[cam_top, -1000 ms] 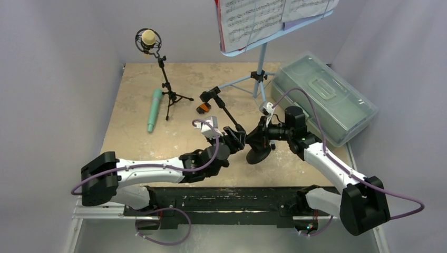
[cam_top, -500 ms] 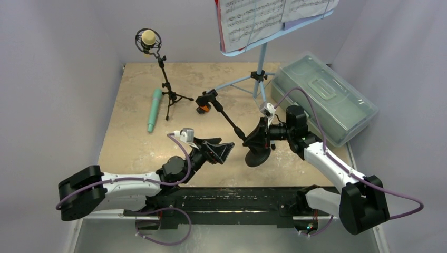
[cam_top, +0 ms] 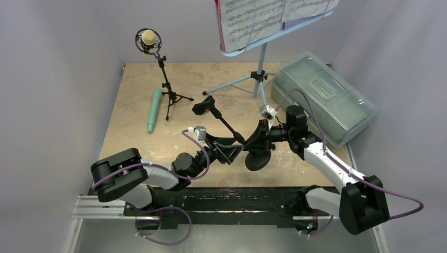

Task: Pack up the instrument practice props
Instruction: Unscrew the knob on the microphone stand.

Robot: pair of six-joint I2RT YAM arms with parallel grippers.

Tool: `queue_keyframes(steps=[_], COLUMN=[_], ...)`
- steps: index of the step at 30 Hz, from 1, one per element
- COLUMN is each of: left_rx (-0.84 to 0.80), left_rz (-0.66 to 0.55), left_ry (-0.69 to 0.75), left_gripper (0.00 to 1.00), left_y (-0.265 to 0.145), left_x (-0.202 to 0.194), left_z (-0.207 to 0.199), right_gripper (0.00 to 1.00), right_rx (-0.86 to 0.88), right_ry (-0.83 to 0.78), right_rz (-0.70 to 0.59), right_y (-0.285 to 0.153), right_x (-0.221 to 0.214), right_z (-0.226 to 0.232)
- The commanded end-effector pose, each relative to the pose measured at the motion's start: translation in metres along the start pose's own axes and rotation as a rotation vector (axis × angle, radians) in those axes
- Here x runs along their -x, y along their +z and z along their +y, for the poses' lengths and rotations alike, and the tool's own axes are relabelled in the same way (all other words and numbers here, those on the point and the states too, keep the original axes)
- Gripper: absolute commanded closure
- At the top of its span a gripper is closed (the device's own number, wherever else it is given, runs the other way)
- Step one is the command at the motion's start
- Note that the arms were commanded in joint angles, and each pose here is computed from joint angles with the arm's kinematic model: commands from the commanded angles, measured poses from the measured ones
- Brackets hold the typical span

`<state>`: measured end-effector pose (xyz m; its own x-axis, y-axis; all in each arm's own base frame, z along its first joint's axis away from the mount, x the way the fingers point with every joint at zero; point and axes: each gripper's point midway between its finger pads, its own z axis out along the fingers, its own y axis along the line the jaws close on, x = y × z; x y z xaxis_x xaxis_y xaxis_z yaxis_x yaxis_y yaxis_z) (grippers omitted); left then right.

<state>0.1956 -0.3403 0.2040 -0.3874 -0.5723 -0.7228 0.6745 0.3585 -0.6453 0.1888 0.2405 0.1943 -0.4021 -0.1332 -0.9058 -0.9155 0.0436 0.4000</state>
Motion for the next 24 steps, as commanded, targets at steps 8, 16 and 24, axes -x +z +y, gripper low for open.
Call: queue_keyframes(steps=[8, 16, 24], left_rx=[-0.190, -0.171, -0.190], left_rz=[-0.291, -0.348, -0.365], left_ry=[-0.060, -0.048, -0.052], left_gripper=[0.46, 0.47, 0.47], left_y=[0.010, 0.008, 0.011], left_x=[0.072, 0.088, 0.095], left_z=[-0.051, -0.052, -0.059], right_gripper=[1.00, 1.00, 1.00], right_rx=[0.018, 0.007, 0.000], right_ry=[-0.080, -0.076, -0.070], right_rz=[-0.025, -0.024, -0.022], right_y=[0.000, 0.000, 0.000], right_x=[0.012, 0.011, 0.010], right_z=[0.002, -0.001, -0.003])
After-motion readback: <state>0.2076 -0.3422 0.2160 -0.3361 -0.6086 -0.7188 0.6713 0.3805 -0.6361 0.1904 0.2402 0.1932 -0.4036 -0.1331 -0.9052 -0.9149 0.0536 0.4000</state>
